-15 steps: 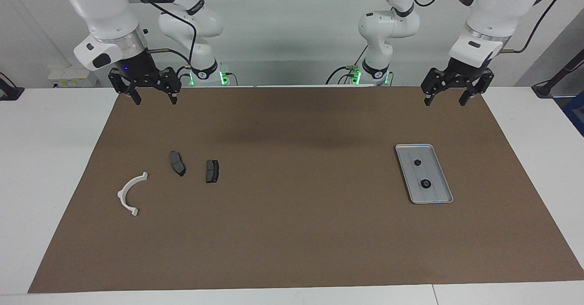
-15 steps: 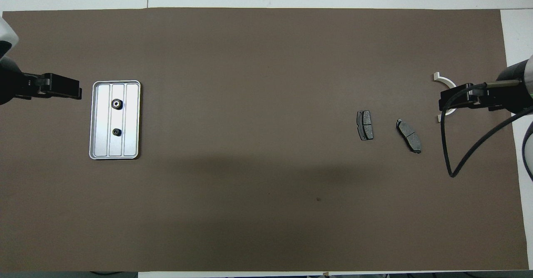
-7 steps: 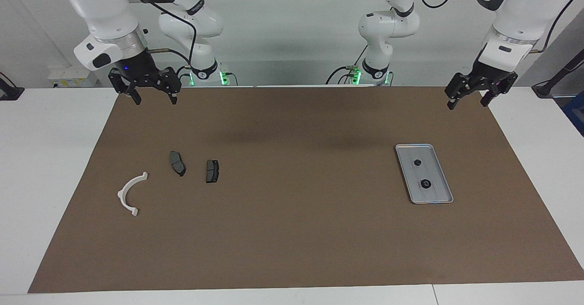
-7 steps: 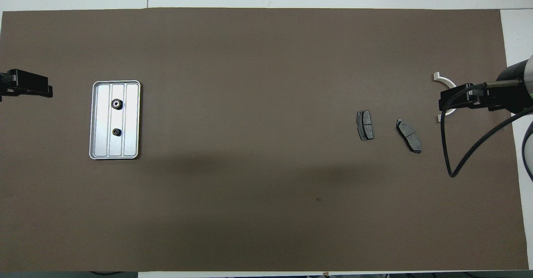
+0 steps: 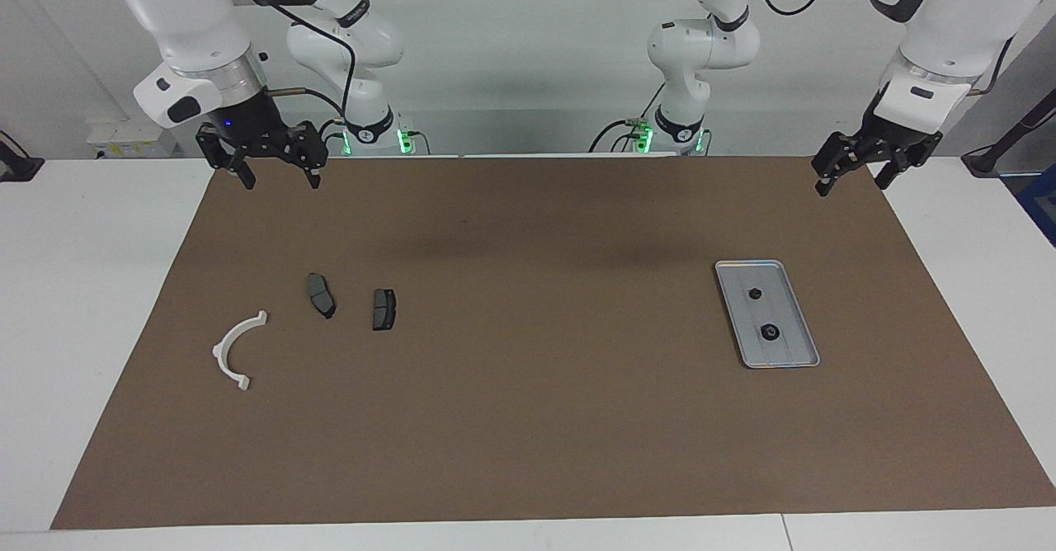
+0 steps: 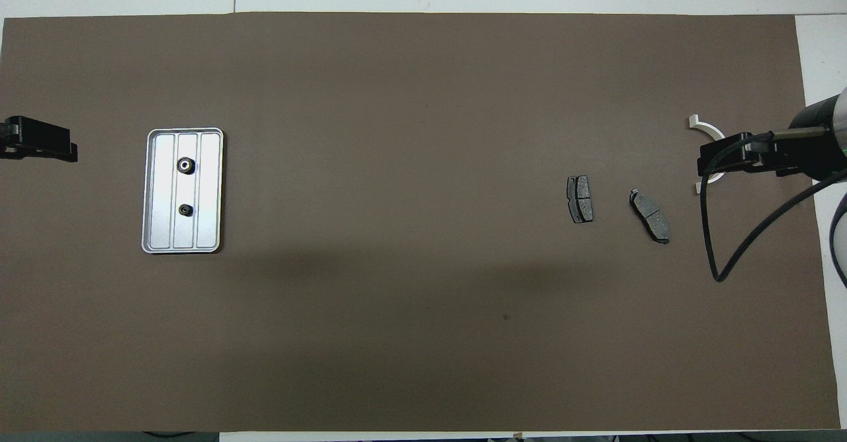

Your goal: Pick bearing gear from pile to tray

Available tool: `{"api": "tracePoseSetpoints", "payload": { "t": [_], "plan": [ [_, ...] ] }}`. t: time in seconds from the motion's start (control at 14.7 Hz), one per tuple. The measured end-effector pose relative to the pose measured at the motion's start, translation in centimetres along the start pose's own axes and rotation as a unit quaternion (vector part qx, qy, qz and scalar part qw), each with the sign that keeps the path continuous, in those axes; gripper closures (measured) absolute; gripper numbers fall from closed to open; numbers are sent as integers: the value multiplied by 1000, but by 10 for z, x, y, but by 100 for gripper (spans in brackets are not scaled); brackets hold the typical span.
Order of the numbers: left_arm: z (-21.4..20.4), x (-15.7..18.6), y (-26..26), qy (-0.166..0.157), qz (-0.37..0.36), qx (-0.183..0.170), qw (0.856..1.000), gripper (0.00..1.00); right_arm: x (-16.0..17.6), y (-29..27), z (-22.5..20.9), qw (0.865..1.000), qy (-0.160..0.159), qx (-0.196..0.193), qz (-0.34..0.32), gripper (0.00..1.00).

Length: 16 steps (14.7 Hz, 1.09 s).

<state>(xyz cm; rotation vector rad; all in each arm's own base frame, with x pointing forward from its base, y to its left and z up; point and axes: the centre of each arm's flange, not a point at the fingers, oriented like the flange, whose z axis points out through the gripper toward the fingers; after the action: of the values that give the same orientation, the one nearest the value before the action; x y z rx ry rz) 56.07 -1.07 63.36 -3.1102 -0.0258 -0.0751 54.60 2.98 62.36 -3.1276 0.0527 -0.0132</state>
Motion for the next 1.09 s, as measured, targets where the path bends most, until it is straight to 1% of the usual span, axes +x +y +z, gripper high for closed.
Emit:
{"api": "tracePoseSetpoints", "payload": {
  "t": [0.14, 0.41, 0.75, 1.09],
  "plan": [
    [0, 0, 3, -1, 4, 0, 1000, 0, 0, 0, 0, 1000, 0, 0, 0, 0],
    [2, -3, 2, -14, 10, 0, 1000, 0, 0, 0, 0, 1000, 0, 0, 0, 0],
    [0, -4, 0, -12, 11, -2, 1000, 0, 0, 0, 0, 1000, 0, 0, 0, 0],
    [0, -7, 3, -19, 23, -4, 1000, 0, 0, 0, 0, 1000, 0, 0, 0, 0]
  ]
}}
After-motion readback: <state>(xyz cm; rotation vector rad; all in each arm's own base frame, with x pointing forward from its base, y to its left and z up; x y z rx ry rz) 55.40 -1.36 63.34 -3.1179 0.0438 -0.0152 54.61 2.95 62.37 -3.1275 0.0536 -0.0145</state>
